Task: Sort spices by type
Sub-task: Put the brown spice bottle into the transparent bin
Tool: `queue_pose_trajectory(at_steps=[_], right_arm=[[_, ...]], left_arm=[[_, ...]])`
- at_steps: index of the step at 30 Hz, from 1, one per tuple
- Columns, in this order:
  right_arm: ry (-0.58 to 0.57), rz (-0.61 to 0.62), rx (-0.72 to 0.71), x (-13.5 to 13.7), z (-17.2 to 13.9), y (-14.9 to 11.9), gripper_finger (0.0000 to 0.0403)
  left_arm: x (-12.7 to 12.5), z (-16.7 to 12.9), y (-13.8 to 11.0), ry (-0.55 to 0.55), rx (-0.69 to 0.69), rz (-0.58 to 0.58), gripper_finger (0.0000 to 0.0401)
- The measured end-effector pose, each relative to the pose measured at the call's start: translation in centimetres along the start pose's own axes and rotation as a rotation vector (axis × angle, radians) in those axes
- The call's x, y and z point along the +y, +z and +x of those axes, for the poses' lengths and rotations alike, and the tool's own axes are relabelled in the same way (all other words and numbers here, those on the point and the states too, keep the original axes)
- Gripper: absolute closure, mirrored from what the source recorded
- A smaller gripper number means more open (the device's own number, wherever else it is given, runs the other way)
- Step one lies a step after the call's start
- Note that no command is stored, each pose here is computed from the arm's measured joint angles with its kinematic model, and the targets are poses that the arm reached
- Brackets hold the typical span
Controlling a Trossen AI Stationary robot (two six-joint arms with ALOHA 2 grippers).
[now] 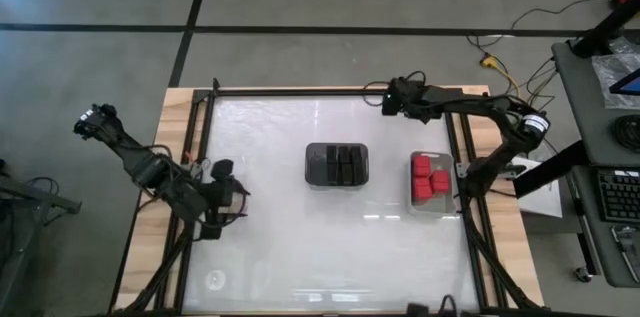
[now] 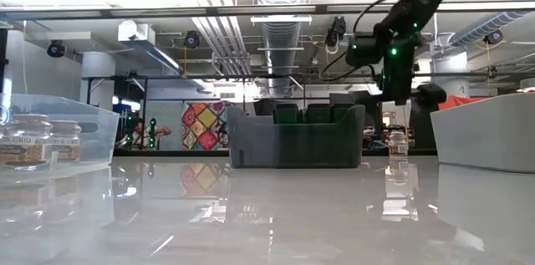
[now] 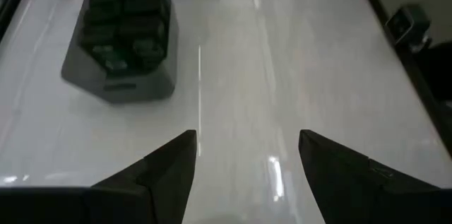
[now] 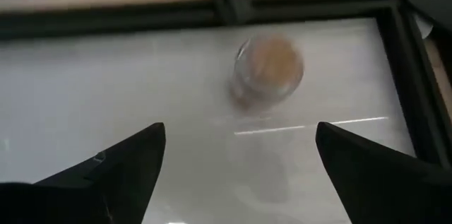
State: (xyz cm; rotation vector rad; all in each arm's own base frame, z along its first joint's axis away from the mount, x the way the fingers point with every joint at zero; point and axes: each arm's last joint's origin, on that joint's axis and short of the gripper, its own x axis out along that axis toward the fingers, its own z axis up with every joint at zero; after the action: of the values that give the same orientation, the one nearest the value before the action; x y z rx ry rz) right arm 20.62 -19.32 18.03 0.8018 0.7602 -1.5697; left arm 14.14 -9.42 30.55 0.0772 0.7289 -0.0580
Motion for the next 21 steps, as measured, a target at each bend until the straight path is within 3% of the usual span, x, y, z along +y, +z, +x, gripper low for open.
queue_pose_trajectory(at_steps=[7,13,21], right_arm=[[-0.036,0.112,-0.040,-1.2,2.7,2.4,0.0089],[-0.048,0.126,0.019,-1.4,4.7,2.4,0.0125],[-0.049,0.158,0.027,-1.4,4.9,2.4,0.0178]], left_arm=[[-0.5,1.7,-0.8,-0.003,-0.063,-0.012,0.0168],[-0.9,3.0,-1.4,0.006,-0.119,0.001,0.0168],[-0.9,3.4,-1.9,0.008,-0.113,-0.009,0.0168]])
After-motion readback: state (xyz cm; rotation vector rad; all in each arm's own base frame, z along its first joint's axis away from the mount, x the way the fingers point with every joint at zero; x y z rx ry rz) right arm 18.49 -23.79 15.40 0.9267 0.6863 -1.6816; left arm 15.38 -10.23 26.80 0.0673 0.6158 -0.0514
